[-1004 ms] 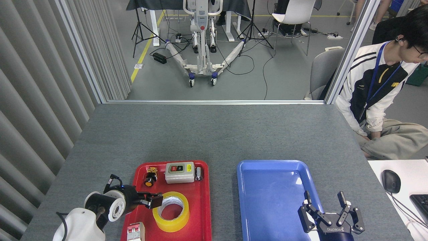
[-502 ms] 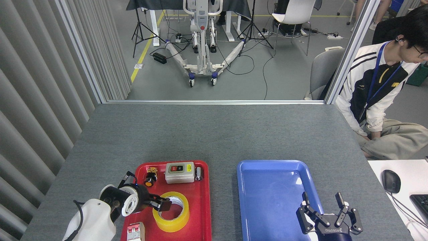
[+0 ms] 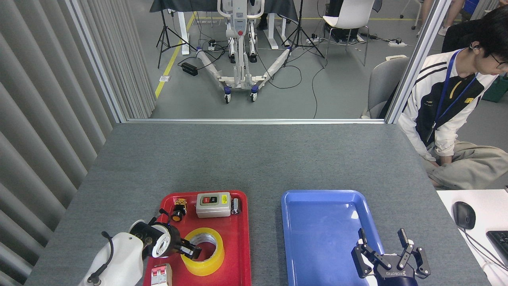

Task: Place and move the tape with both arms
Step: 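Lift the tape roll with the left gripper toward the blue tray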

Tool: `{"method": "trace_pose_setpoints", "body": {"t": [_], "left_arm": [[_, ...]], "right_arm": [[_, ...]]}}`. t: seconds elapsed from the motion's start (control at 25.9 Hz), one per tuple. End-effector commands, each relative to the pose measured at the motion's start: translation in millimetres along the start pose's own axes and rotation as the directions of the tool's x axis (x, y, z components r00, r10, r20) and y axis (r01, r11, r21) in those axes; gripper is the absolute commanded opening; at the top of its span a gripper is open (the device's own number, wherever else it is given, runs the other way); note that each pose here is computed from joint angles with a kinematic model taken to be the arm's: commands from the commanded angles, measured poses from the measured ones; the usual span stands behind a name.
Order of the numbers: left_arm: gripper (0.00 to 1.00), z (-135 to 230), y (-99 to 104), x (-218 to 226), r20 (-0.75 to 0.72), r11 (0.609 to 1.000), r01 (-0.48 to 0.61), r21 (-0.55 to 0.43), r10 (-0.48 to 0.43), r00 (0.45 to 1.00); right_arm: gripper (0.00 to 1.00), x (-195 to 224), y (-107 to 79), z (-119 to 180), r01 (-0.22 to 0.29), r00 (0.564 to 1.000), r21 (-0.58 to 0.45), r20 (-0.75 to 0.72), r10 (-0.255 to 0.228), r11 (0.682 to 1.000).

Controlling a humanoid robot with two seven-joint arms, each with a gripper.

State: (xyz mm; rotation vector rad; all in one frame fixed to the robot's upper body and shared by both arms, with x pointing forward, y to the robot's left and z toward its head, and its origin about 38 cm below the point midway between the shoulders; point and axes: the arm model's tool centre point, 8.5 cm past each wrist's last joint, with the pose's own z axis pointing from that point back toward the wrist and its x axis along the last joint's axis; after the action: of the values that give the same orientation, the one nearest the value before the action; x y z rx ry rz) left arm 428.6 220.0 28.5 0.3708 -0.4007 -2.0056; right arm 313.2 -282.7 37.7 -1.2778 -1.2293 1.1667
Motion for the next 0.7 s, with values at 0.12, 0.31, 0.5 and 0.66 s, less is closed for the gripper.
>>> {"method": "trace_pose_setpoints", "body": {"t": [0.12,0.31,0.5,0.66], "left_arm": [[0.0,12,12,10,0.194,0.995,0.095,0.039,-0.101,0.976],[0.0,46,53,24,0.476,0.961,-0.107,0.256,-0.029,0.879],[0.0,66,73,67,0.691,0.903,-0.171,0.393,-0.168,0.703],[0.0,75,84,112,0.738,0.858,-0.146,0.492,-0.322,0.593]], "right_arm": [[0.99,0,-1.8,-1,0.0,1.0,-0.013,0.0,0.0,1.0],[0.99,-1,-1.5,-1,-0.001,1.0,-0.013,0.001,0.001,1.0],[0.99,-1,-1.5,-1,0.0,1.0,-0.013,0.0,0.0,1.0],[0.99,4,-1.1,2,0.008,0.998,-0.011,0.055,-0.008,1.0]]}}
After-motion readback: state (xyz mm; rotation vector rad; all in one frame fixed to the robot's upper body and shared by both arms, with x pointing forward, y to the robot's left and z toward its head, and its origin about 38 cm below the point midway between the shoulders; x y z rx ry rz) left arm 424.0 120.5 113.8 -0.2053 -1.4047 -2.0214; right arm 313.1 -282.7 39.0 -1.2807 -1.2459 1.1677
